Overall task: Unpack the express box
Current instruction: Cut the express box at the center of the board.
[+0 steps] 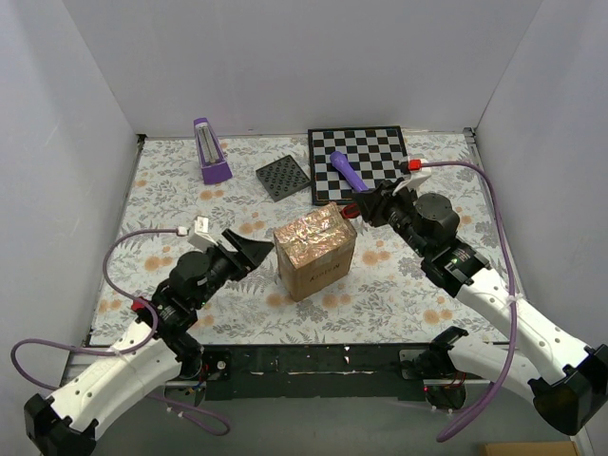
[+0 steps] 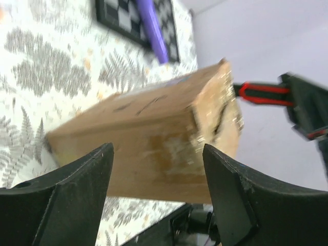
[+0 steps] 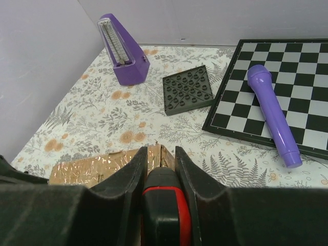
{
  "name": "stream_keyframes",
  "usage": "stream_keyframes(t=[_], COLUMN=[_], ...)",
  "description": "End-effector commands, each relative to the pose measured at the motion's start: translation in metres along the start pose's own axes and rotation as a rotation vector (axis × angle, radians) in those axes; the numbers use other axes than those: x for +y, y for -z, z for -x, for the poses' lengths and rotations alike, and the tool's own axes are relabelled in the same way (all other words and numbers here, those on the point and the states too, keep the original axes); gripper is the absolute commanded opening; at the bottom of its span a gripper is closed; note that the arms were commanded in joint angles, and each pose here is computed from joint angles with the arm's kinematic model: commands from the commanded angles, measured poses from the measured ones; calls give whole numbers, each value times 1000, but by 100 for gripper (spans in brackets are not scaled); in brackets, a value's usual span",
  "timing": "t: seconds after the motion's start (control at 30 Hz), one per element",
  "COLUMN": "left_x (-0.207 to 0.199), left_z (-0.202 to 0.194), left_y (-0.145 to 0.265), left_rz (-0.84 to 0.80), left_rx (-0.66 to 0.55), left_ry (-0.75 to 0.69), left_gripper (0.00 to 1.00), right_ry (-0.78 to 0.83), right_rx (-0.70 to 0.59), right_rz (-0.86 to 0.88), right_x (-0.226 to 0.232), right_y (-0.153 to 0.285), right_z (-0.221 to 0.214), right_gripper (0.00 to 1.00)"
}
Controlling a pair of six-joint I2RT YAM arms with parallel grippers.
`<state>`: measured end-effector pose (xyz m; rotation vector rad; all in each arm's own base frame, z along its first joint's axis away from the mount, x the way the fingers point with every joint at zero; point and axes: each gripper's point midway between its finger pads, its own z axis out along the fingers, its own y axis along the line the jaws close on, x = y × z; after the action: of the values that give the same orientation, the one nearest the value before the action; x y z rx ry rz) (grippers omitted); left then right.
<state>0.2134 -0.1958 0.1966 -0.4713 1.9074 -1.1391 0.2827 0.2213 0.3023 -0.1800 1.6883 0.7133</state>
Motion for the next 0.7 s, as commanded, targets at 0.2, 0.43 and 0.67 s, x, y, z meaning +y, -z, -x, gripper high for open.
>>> stream_keyframes(t=[0.2,0.43,0.67], left_x=[-74,-121,-106], left_z=[85,64,29], left_y=[7,-65,-88], left_rz=[-114,-308,-426], left_rx=[-302,75,364], left_ry=[-332,-519,-666], left_gripper=[92,98,97], right_ry=[138,175,203], right_rx=[80,127,172], right_rz=[61,87,112], right_x=[9,16,19], right_y=[9,10,8], right_z=[-5,-2,-7], right_gripper=[1,1,1])
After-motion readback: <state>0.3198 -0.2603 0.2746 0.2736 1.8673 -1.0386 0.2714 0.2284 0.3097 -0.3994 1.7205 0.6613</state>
